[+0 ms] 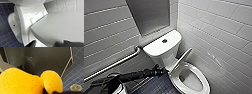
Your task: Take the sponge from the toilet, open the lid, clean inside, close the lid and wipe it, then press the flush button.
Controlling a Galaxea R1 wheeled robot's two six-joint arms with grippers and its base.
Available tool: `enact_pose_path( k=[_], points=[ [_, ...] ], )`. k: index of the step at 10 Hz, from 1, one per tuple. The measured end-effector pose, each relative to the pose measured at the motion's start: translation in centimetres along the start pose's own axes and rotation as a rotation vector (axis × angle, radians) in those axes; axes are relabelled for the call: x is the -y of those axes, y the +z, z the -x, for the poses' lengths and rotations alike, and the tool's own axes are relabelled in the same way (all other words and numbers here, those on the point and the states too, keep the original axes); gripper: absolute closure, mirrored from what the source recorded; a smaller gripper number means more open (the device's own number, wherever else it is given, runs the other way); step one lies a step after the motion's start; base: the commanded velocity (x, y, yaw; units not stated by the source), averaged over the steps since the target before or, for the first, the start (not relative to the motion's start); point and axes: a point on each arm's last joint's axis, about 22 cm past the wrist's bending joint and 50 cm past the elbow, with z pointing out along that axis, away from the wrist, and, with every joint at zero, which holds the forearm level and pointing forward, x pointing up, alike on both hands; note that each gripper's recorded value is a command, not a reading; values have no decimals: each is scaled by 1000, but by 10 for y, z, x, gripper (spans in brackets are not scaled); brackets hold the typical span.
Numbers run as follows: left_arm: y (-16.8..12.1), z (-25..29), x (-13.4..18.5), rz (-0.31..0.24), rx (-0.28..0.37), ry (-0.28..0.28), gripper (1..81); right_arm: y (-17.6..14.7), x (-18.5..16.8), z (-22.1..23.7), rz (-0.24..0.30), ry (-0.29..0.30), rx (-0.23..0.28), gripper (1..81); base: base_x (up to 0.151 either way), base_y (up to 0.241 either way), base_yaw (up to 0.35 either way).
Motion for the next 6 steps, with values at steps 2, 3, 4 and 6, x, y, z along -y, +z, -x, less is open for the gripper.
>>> enact_pose_path(
  k=[2, 3, 4, 6],
  points=[
    [2, 54, 45, -51, 85, 0, 10, 4, -4, -6, 21, -8, -7, 811, 0, 0, 0],
    [3, 91, 70, -78, 135, -3, 10, 7, -5, -6, 32, -10, -9, 811, 0, 0, 0],
    [3, 130, 95, -103, 180, -5, 10, 9, -7, -5, 44, -13, -11, 811, 0, 0, 0],
    [-6, 215, 144, -155, 273, -13, 10, 12, -5, -3, 48, -14, -9, 811, 0, 0, 0]
  ],
)
